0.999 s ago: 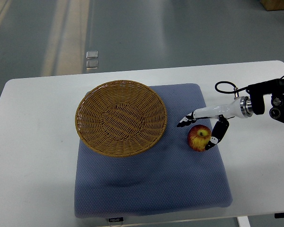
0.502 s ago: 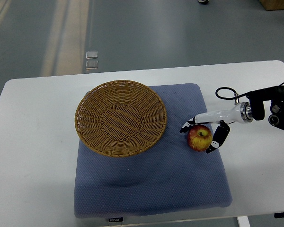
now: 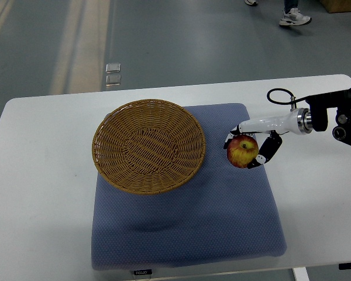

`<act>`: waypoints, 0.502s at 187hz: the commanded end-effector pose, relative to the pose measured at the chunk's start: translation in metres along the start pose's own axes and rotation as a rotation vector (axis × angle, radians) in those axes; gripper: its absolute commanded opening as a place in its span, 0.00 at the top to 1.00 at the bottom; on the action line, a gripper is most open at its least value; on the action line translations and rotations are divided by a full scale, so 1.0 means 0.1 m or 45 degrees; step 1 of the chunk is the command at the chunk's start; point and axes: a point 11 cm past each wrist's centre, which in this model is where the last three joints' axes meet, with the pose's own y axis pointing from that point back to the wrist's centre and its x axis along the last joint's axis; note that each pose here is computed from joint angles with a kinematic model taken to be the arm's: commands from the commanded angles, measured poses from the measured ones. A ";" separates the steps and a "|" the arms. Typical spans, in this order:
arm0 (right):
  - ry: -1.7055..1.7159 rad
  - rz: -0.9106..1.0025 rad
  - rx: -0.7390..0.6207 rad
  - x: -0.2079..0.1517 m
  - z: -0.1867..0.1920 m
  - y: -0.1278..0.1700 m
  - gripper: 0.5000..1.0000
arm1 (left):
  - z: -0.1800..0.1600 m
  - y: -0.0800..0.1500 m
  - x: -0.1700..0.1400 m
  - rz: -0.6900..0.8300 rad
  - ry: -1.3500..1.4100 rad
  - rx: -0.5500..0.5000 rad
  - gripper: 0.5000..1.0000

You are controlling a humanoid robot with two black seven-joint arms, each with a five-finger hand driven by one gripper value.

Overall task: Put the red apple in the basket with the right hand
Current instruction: 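Carry the held apple with the right hand over the wicker basket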

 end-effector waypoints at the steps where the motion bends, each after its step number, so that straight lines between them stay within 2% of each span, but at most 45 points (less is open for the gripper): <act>1: 0.065 0.052 0.017 0.33 -0.16 0.06 0.95 | 0.00 0.00 0.00 0.000 0.000 0.000 0.00; 12: 0.106 0.076 0.035 0.49 -0.28 0.07 0.95 | 0.00 0.00 0.00 -0.002 0.002 0.000 0.00; 27: 0.119 0.077 0.049 0.53 -0.34 0.05 0.95 | 0.00 0.00 0.00 -0.002 0.002 0.000 0.00; 28: 0.143 0.073 0.092 0.60 -0.51 -0.06 0.95 | 0.00 0.00 -0.01 -0.003 0.002 -0.001 0.00; 41: 0.146 0.073 0.102 0.62 -0.55 -0.10 0.95 | 0.00 0.00 -0.01 -0.003 0.002 -0.001 0.00; 42: 0.158 0.064 0.132 0.64 -0.67 -0.20 0.94 | 0.00 0.00 -0.01 -0.003 0.002 -0.001 0.00; 82: 0.244 -0.007 0.200 0.64 -1.09 -0.62 0.93 | 0.01 0.00 -0.01 -0.003 0.012 -0.003 0.00; 91: 0.244 -0.007 0.200 0.64 -1.09 -0.62 0.93 | 0.01 0.00 -0.01 -0.003 0.012 -0.003 0.00; 92: 0.256 -0.027 0.204 0.60 -1.16 -0.75 0.93 | 0.00 0.00 0.00 -0.001 0.012 -0.003 0.00; 94: 0.258 -0.028 0.208 0.61 -1.19 -0.78 0.93 | 0.00 0.00 0.00 -0.001 0.012 -0.003 0.00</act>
